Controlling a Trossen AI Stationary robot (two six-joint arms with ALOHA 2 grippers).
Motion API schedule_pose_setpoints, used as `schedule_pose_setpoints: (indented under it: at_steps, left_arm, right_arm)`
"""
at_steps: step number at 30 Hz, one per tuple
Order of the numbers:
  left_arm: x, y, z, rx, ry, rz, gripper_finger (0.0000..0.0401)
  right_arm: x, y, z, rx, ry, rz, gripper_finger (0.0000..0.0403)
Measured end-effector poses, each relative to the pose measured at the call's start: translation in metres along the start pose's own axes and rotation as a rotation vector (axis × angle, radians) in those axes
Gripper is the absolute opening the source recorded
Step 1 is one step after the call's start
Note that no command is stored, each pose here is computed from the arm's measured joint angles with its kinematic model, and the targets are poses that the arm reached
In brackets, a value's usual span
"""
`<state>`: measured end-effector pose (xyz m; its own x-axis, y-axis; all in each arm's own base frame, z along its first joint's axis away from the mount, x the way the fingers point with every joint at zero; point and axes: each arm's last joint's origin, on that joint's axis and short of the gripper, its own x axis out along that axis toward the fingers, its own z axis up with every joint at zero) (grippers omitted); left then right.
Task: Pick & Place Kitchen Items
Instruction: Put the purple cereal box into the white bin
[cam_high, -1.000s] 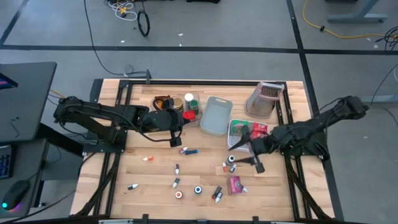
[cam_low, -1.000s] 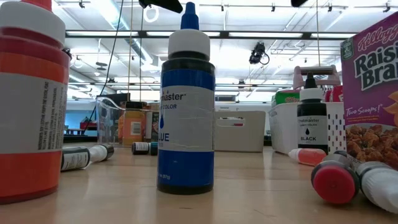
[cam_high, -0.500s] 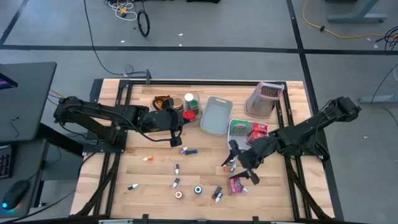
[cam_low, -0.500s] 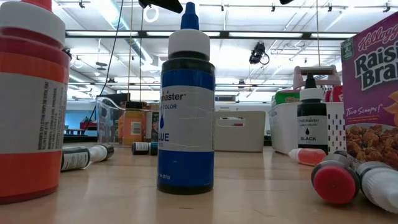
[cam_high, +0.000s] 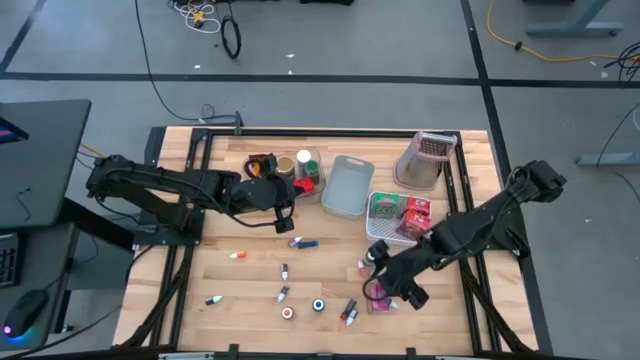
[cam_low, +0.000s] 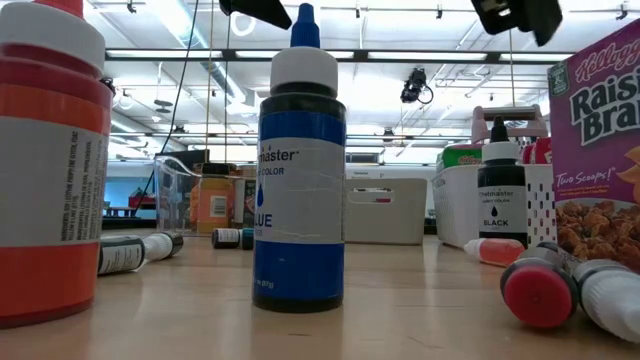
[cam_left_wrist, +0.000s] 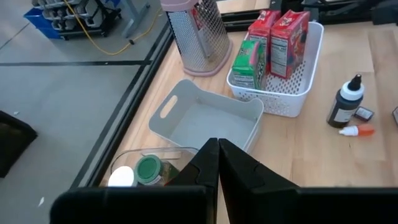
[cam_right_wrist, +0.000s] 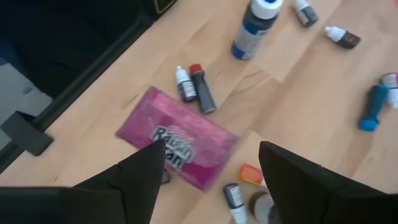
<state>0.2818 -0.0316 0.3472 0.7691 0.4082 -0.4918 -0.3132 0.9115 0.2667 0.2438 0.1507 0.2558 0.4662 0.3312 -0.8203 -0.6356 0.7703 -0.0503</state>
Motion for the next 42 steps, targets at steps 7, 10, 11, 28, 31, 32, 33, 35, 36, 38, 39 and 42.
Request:
schedule_pose_setpoints:
  at_steps: [7,10,11,28,31,32,33,35,36,38,39,42]
  left_arm:
    - [0.000,0.000,0.000,-0.022,0.000,0.000,0.0017]
    - [0.000,0.000,0.000,-0.023,-0.001,-0.001,0.0017]
    - [0.000,0.000,0.000,-0.023,0.000,-0.001,0.0017]
    - [0.000,0.000,0.000,-0.022,0.000,-0.001,0.0017]
    - [0.000,0.000,0.000,-0.013,0.000,-0.001,0.0017]
    - [0.000,0.000,0.000,-0.010,0.000,-0.001,0.0017]
    - [0.000,0.000,0.000,-0.010,0.000,-0.001,0.0017]
    - [0.000,0.000,0.000,-0.009,0.000,0.001,0.0017]
    - [0.000,0.000,0.000,-0.009,0.000,0.000,0.0017]
    - [0.000,0.000,0.000,-0.008,0.000,0.001,0.0017]
    - [0.000,0.000,0.000,-0.007,0.000,0.001,0.0017]
    - [0.000,0.000,0.000,-0.006,0.000,0.002,0.0017]
  right_arm:
    - [0.003,0.013,0.001,-0.069,0.018,-0.018,0.0270]
    - [0.006,0.017,0.001,-0.179,0.030,-0.037,0.0270]
    - [0.008,0.018,-0.001,-0.211,0.041,-0.044,0.0270]
    - [0.024,0.019,-0.007,-0.440,0.084,-0.025,0.0158]
    - [0.024,0.019,-0.007,-0.405,0.075,-0.017,0.0108]
    - [0.024,0.019,-0.007,-0.396,0.072,-0.017,0.0092]
    - [0.024,0.019,-0.006,-0.388,0.069,-0.017,0.0076]
    - [0.025,0.019,-0.006,-0.373,0.065,-0.018,0.0046]
    - [0.025,0.019,-0.006,-0.369,0.064,-0.018,0.0033]
    - [0.025,0.019,-0.006,-0.367,0.058,-0.018,0.0012]
    - [0.025,0.019,-0.005,-0.366,0.055,-0.018,0.0008]
    - [0.025,0.019,-0.004,-0.339,0.038,-0.023,0.0010]
